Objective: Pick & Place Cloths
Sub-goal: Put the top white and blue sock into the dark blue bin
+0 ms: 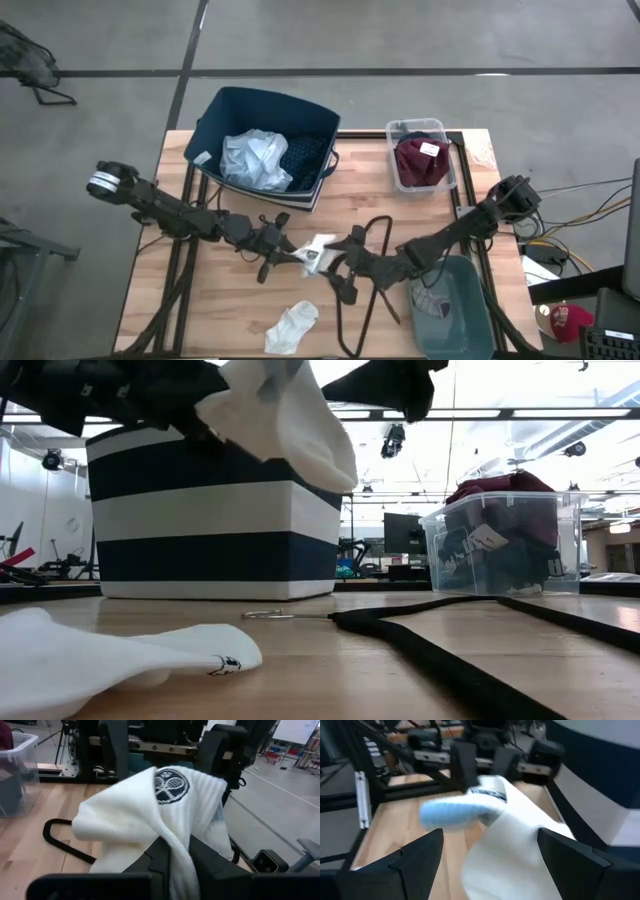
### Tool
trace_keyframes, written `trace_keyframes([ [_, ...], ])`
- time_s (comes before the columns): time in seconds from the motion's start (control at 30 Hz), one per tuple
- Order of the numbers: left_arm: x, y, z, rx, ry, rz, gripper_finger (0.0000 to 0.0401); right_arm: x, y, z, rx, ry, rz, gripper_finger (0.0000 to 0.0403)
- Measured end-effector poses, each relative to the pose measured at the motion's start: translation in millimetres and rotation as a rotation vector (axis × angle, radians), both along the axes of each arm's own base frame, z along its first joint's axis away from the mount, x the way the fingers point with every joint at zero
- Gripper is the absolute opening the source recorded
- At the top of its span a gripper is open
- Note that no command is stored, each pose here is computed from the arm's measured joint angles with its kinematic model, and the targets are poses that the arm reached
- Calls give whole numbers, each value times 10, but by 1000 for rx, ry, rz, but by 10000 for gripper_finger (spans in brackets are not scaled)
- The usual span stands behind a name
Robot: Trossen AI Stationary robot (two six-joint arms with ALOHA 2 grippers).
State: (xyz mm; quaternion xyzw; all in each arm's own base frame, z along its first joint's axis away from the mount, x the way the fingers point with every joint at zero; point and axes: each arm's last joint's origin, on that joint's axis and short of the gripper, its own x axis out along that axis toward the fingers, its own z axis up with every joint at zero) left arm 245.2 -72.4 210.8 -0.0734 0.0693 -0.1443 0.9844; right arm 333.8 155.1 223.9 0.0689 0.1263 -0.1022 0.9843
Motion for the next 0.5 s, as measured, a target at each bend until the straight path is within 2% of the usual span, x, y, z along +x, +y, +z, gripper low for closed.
trace_keyframes([
  [0.17,89,-26,2,16,5,-2,45,15,19,46,-14,-33,59,307],
  [0.5,283,-74,2,39,15,14,45,48,-47,51,-5,-40,42,309],
])
